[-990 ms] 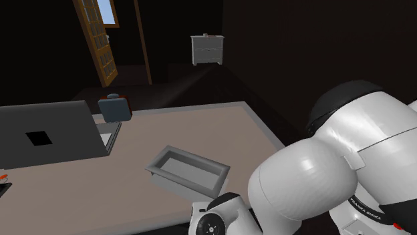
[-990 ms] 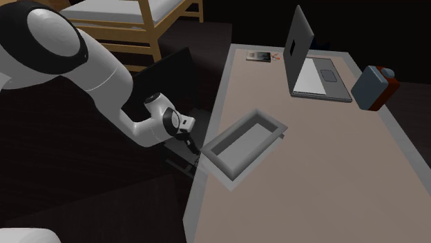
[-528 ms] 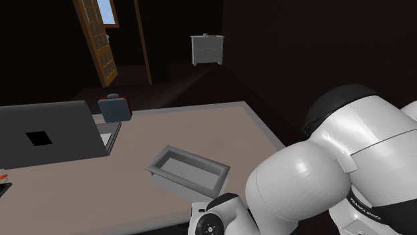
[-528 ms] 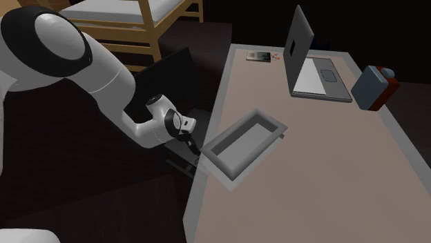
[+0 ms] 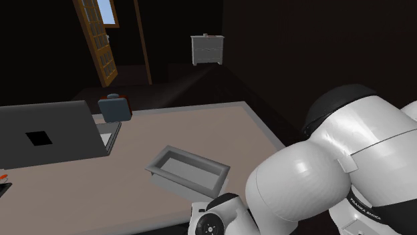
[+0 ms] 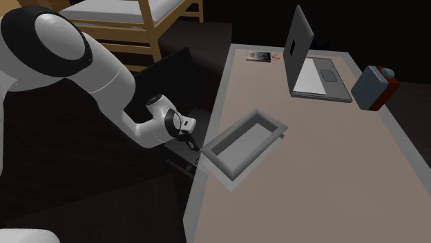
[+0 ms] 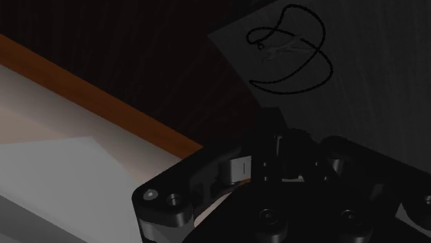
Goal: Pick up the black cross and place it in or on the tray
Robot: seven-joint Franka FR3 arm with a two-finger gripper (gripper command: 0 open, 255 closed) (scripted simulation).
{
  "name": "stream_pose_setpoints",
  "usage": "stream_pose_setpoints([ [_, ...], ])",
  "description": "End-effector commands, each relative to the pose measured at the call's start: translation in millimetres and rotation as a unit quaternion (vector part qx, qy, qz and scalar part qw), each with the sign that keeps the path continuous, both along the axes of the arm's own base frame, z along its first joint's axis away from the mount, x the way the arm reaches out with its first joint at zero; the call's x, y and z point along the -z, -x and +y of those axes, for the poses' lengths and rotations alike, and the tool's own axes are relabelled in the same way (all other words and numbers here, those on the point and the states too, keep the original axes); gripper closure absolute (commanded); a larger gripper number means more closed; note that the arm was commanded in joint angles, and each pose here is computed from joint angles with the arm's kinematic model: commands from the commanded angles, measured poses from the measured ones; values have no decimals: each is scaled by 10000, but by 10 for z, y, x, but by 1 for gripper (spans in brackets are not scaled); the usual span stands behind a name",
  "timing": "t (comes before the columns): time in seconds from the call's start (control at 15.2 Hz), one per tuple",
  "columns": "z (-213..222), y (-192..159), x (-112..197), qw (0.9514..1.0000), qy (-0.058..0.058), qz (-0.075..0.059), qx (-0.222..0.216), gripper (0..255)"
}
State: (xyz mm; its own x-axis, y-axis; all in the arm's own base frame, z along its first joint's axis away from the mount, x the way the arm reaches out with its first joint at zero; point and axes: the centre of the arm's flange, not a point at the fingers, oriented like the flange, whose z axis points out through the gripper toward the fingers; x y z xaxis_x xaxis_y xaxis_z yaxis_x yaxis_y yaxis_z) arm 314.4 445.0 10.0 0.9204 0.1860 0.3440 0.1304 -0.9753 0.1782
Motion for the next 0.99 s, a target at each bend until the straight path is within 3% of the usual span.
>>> stream_pose_setpoints([
  [0.0, 0, 0, 0, 10000, 0, 0, 0, 255],
  [0.13, 0, 0, 0, 10000, 0, 0, 0, 255],
  [0.2, 0, 0, 0, 10000, 0, 0, 0, 0],
  [0.66, 219, -310, 829, 9943, 377, 956, 280, 0],
  [0.92, 176, -348, 1032, 9943, 377, 956, 280, 0],
])
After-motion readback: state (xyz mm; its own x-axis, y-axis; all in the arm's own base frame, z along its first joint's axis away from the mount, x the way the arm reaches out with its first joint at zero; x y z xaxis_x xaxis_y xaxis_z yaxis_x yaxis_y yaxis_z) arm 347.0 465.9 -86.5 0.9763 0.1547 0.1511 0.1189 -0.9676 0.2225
